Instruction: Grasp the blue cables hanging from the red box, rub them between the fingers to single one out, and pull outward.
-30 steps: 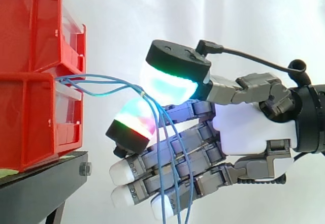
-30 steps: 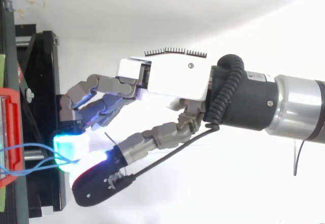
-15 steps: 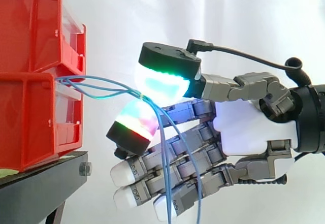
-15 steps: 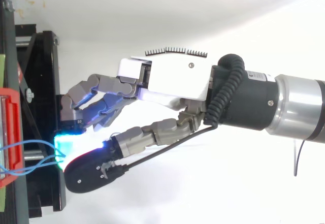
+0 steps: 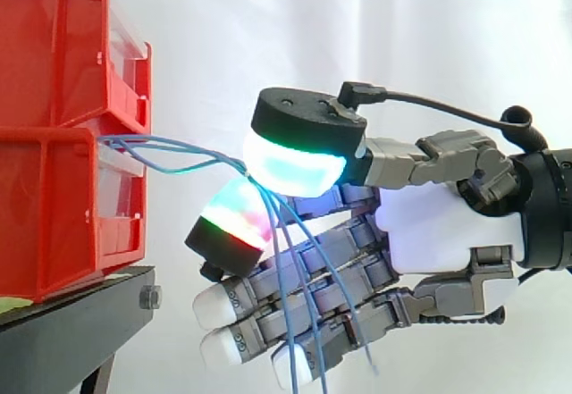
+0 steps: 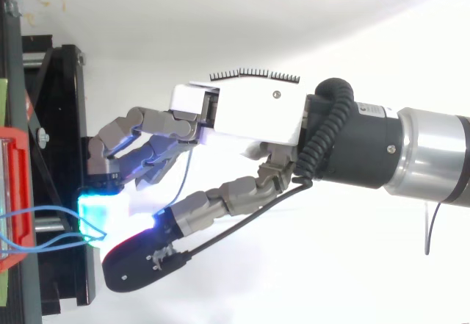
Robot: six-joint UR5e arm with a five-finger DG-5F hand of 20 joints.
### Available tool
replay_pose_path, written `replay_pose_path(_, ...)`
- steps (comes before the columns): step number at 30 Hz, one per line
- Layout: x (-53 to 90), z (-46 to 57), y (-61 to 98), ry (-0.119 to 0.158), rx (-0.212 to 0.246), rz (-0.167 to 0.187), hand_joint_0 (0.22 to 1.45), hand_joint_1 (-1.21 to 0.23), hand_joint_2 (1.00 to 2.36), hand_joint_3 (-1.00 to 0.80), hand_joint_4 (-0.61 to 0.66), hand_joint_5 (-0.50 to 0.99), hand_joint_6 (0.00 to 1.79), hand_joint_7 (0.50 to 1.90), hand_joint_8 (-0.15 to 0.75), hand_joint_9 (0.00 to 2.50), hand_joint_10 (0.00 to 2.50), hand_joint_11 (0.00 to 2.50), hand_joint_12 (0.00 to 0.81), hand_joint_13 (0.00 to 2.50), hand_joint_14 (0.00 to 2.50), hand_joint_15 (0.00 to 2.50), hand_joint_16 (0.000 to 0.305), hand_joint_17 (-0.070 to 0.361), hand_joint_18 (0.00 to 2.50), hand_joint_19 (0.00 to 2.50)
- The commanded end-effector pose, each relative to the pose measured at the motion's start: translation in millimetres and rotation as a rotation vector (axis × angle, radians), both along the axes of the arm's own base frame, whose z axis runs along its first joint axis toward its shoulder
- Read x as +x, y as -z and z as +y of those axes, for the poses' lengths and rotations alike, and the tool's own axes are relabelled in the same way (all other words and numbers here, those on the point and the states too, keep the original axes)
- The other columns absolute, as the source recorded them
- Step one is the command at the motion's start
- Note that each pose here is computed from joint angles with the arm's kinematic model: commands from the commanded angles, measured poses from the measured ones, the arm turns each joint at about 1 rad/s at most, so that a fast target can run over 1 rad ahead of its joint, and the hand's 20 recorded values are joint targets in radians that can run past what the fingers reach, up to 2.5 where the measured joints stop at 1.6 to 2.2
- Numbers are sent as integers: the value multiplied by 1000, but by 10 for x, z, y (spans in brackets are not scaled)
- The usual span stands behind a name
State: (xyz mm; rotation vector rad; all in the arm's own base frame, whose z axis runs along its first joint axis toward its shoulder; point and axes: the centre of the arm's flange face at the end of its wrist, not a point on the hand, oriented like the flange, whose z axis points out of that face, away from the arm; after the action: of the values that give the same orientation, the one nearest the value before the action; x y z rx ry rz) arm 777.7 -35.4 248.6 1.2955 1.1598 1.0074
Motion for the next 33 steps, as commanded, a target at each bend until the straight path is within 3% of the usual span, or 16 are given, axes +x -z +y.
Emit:
replay_pose_path(1,1,0,-2,0,0,0,701,-890,1011,-336,200,-205,839,924,231,704,7,346,322,684,8,230,40,91,696,379)
replay_pose_path(19,2,-1,10,2,0,1,771,-933,1014,-289,168,-220,847,919,209,610,7,332,311,640,8,230,40,91,675,375)
replay_pose_path(24,1,0,-2,0,0,0,656,-827,1012,-322,183,-202,826,925,222,673,7,325,317,662,8,237,40,90,691,411)
replay_pose_path(33,1,-2,-2,1,-2,0,631,-783,1011,-327,201,-177,778,997,238,725,10,335,326,672,8,243,40,90,688,424)
